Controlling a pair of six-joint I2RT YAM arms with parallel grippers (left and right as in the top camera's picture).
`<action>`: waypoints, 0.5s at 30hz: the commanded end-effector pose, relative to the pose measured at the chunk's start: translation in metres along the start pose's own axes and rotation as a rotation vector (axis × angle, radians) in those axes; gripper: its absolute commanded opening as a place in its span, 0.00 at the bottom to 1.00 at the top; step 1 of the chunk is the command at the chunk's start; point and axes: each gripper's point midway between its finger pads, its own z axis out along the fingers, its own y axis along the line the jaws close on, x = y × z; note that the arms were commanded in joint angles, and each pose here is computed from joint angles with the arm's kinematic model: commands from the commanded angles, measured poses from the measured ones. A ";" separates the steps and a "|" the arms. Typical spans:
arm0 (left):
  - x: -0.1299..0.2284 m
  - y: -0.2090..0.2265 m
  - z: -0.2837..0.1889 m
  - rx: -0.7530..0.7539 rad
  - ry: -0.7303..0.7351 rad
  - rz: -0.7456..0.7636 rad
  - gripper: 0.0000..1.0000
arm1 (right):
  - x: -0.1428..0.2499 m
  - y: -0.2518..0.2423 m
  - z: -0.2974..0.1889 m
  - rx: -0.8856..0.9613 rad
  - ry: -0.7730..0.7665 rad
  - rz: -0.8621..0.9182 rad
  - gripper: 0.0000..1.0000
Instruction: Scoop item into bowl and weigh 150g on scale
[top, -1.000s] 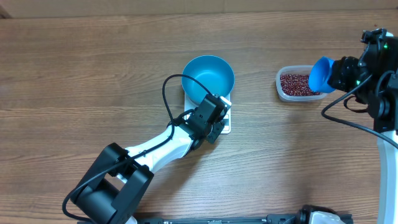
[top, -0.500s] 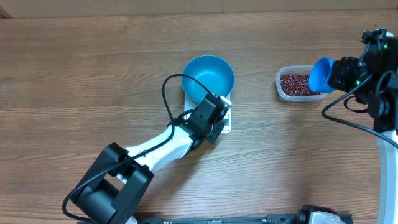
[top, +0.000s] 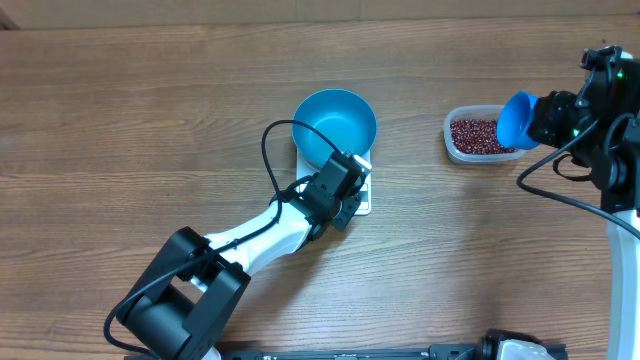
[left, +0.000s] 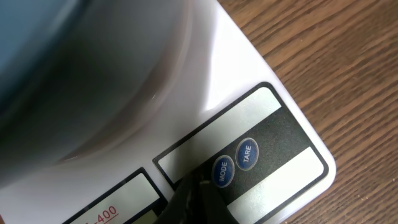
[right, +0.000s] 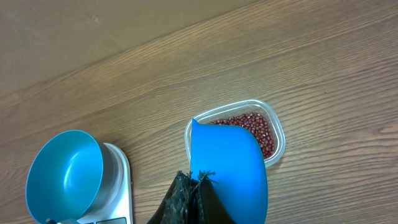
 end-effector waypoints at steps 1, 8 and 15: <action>0.008 0.006 0.006 -0.025 0.019 -0.013 0.04 | -0.011 0.001 -0.010 0.004 -0.042 -0.006 0.04; 0.008 0.008 0.009 -0.027 0.016 -0.019 0.04 | -0.011 0.001 -0.010 0.004 -0.041 -0.005 0.04; 0.008 0.008 0.009 -0.027 0.016 -0.011 0.04 | -0.011 0.001 -0.010 0.004 -0.041 -0.005 0.04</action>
